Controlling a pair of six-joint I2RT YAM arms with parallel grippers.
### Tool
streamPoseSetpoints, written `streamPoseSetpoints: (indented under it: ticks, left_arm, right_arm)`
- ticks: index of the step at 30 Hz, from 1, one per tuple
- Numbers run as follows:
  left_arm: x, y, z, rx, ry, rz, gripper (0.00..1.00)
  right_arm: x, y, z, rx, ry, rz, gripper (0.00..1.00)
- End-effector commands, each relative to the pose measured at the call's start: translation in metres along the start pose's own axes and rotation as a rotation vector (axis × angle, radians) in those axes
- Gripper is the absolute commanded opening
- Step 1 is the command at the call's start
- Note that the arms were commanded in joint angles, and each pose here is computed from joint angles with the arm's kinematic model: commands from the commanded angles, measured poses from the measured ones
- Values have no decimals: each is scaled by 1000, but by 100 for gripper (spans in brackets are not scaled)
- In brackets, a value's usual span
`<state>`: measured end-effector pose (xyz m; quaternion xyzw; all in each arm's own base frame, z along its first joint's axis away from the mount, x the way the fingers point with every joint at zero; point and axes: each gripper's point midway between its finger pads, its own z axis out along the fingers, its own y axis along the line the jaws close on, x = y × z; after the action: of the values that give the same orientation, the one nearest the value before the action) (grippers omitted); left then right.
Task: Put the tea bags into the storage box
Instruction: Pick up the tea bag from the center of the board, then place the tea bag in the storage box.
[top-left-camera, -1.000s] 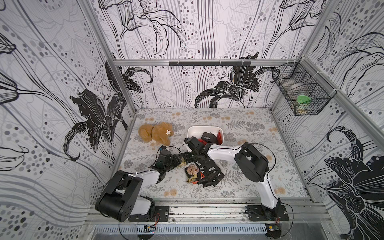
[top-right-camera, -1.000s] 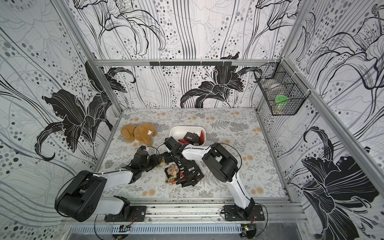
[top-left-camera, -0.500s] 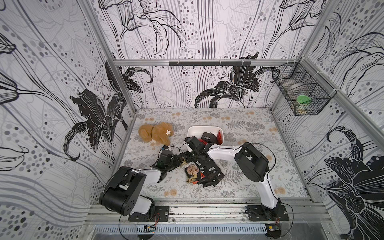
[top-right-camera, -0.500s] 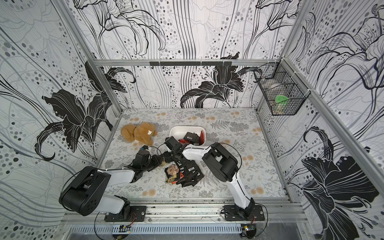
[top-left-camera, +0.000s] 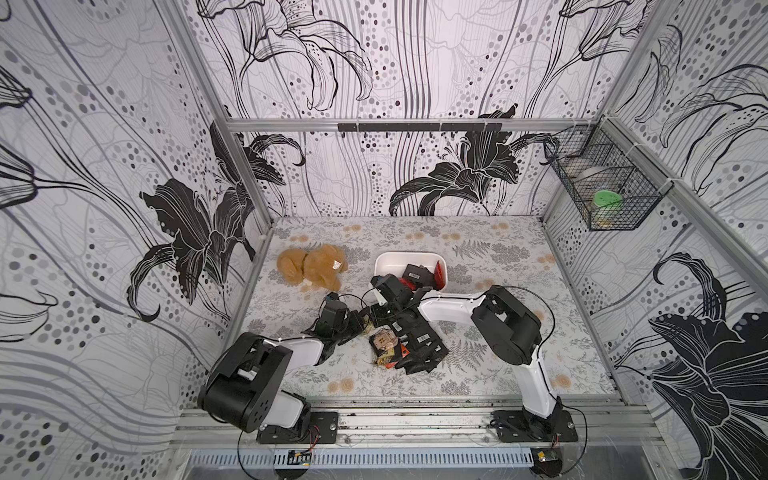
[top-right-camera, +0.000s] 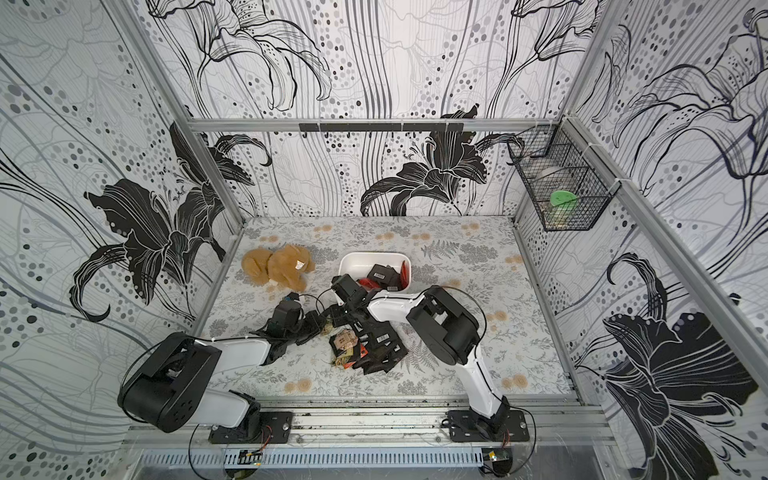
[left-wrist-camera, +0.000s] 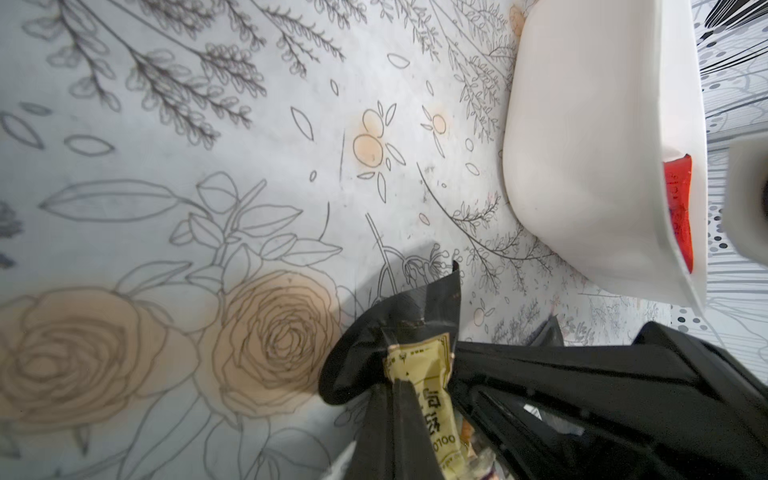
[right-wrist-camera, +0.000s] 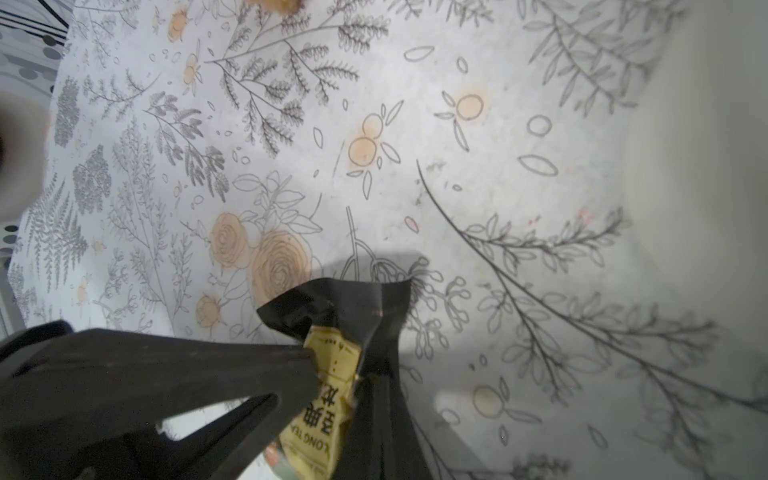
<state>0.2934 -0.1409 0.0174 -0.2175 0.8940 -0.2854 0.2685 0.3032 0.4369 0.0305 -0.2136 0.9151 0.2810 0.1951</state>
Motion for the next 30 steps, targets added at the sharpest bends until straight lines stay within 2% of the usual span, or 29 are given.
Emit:
streamPoseSetpoints:
  ticks: [1, 8, 13, 18, 21, 24, 30]
  left_arm:
    - [25, 27, -9, -108, 85, -15, 0]
    - [4, 13, -34, -105, -5, -19, 0]
    - [-14, 1, -57, -111, -78, -6, 0]
    - [-33, -27, -79, -71, -126, 7, 0]
    - [-45, -59, -89, -24, -149, 25, 0]
    - [-55, -100, -91, -6, -165, 87, 0]
    - [-64, -188, -51, 21, -129, 213, 0]
  right_arm:
    - [-8, 14, -30, -12, -37, -40, 0]
    - [-18, 0, -97, 113, -167, -127, 4]
    - [0, -53, -156, 235, -242, -126, 9]
    - [25, -129, -205, 304, -368, 28, 11]
    - [29, -138, -220, 297, -470, 70, 13]
    - [34, -143, -224, 300, -512, 95, 14]
    - [42, -159, -226, 357, -532, 157, 14]
